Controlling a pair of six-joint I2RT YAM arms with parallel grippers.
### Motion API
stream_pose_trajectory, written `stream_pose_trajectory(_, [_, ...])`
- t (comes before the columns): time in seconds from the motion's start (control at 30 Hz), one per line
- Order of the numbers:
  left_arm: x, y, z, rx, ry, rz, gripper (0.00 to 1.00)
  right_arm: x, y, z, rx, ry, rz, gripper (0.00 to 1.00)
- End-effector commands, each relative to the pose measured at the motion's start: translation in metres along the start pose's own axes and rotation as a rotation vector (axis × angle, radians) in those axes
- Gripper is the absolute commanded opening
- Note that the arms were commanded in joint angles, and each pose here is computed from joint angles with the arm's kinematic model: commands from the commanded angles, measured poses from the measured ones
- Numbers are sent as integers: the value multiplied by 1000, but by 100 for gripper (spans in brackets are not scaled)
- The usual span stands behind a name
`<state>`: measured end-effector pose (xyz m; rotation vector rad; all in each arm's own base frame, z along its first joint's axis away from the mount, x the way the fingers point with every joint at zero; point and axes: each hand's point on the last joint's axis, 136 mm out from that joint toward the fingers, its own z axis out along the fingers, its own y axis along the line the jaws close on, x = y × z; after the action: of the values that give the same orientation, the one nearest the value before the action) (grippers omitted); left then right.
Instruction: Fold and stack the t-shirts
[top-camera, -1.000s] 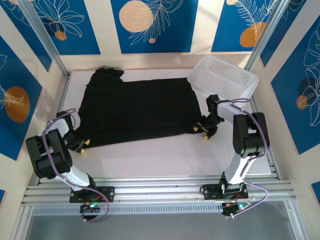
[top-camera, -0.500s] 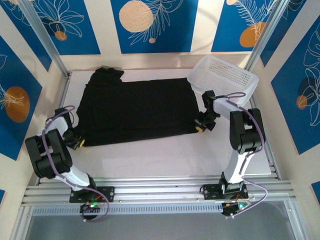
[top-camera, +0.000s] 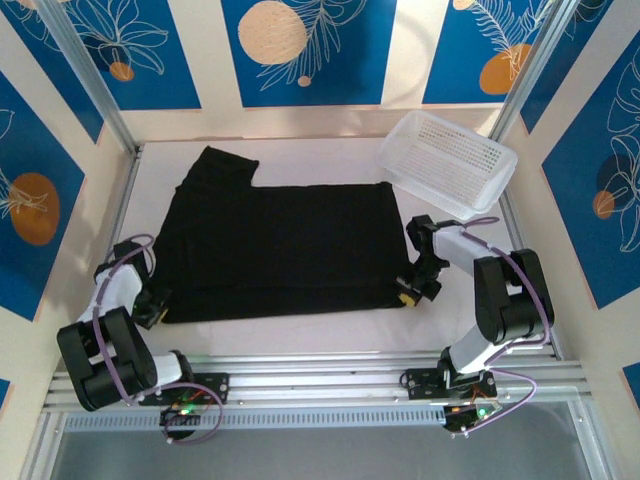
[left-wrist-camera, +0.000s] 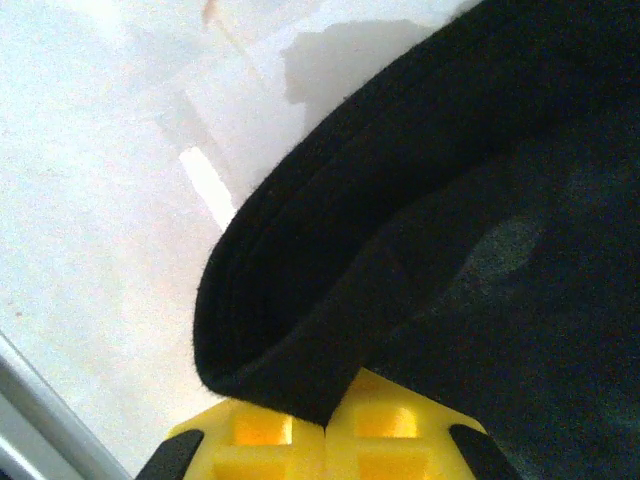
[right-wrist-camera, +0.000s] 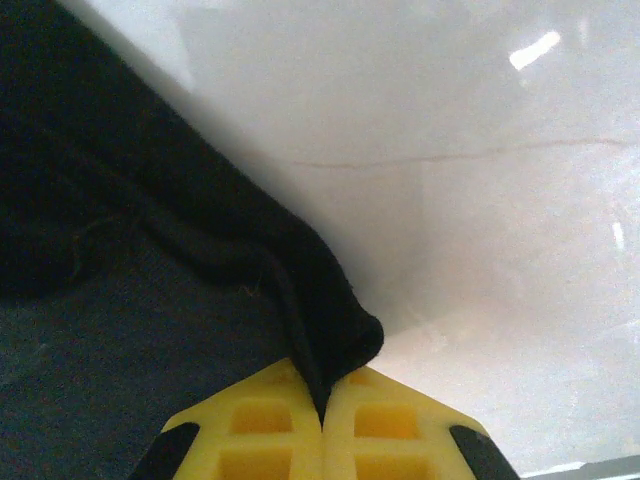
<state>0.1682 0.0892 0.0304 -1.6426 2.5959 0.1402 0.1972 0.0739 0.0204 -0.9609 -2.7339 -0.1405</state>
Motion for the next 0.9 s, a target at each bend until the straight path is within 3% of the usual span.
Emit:
stream_pose_trajectory(0.0, [-11,5,-8,-21,-58,-18,0,8,-12,-6,35,17,44,4])
stream_pose_trajectory(0.03, [-12,4,-10,-19,-60,-19,3,7,-13,-10,38,4,49,14])
stream_pose_trajectory(0.1, [-13,4,-14,-15,-64,-21,23,6,-14,-23,33,-34,51,31])
stream_pose_trajectory(0.17, [-13,3,-22,-5,-74,-19,43,3,-11,-38,7,-81,49,38])
stream_pose_trajectory(0.2, [-14,1,-27,0,-78,-15,45,2,-9,-44,-8,-98,47,39])
stream_pose_trajectory(0.33, [-14,-39,-49,118,-83,58,48,-2,16,-60,-153,-140,4,43])
stream_pose_trajectory(0.5, [16,-97,-53,305,18,89,48,-8,44,-58,-252,-116,-41,45])
stream_pose_trajectory(0.67, [43,-111,-25,295,115,115,48,-13,65,-56,-309,-73,-56,48])
stream_pose_trajectory(0.87, [41,-119,-11,283,129,112,46,-16,73,-56,-333,-65,-51,49])
